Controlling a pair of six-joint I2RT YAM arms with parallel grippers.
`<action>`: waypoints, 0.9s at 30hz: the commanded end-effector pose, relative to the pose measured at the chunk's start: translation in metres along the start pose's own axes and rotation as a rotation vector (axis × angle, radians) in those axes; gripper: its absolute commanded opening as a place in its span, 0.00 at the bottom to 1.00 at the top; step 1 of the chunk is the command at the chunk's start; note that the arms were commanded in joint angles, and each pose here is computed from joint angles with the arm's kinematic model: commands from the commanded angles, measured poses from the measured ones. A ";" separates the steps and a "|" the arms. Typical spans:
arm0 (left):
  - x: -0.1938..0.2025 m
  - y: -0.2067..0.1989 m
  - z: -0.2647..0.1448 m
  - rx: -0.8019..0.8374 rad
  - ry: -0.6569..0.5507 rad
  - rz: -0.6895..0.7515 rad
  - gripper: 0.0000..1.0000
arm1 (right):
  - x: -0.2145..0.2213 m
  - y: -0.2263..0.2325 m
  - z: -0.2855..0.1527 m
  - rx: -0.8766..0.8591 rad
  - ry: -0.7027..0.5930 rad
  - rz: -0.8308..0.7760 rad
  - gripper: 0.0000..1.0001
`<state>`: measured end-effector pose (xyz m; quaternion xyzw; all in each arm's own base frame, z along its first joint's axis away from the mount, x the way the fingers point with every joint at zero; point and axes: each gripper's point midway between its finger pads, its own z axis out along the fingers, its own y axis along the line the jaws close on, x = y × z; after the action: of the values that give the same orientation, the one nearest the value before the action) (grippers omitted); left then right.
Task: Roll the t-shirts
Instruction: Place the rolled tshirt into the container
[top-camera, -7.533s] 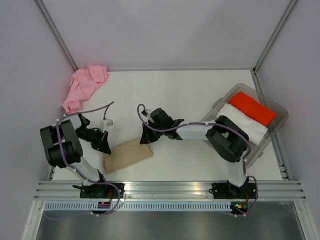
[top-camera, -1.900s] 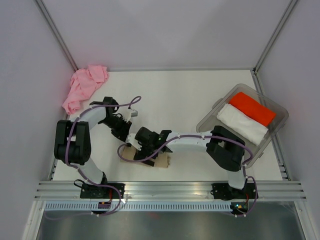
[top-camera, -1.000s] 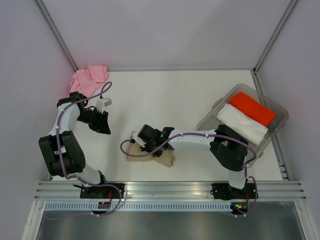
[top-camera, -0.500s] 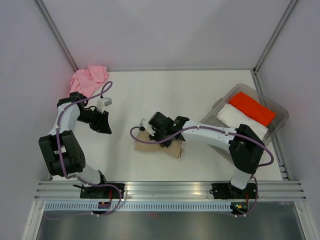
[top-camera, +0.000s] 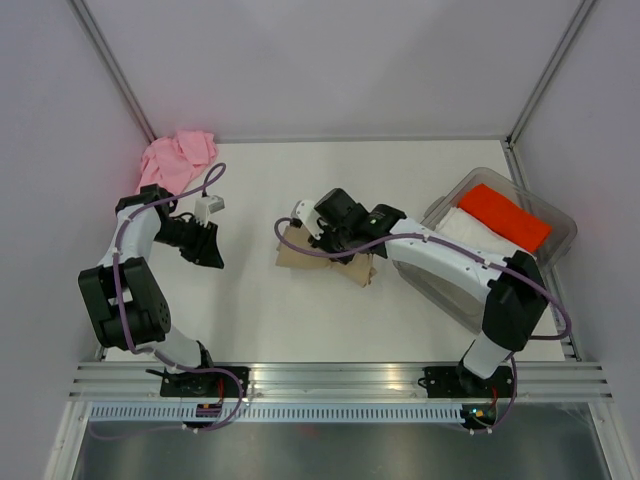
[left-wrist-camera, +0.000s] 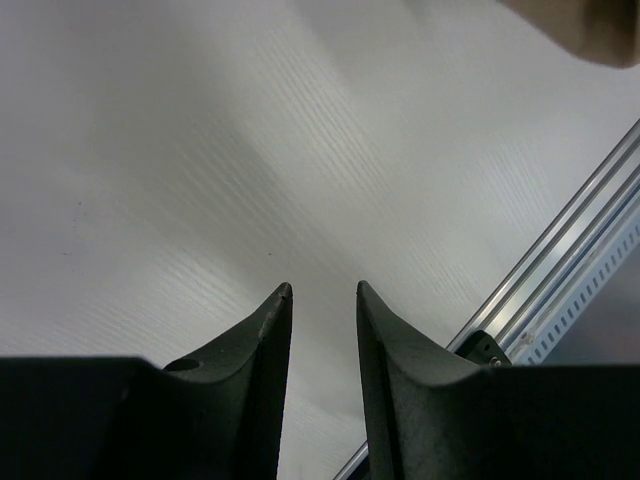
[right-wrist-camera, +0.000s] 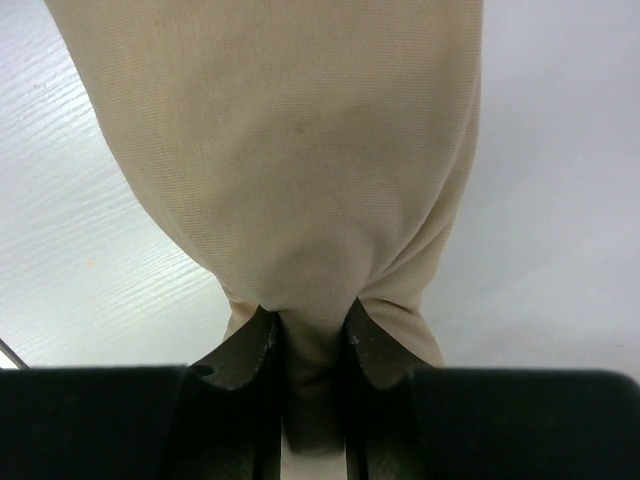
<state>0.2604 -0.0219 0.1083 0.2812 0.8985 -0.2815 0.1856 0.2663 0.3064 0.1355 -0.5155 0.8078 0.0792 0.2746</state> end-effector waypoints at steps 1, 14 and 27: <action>-0.005 -0.003 0.003 0.038 -0.027 0.038 0.37 | -0.027 -0.030 -0.040 0.085 -0.108 -0.021 0.00; -0.012 0.008 0.000 0.018 -0.021 0.053 0.37 | 0.059 -0.125 -0.146 0.359 -0.103 0.127 0.00; -0.043 0.009 -0.016 0.026 -0.073 0.080 0.37 | 0.240 -0.117 -0.147 0.453 0.238 0.152 0.00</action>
<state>0.2941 -0.0164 0.1263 0.2935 0.8902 -0.2781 0.2101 0.2465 0.0198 0.1596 -0.3668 0.8750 -0.1113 0.2957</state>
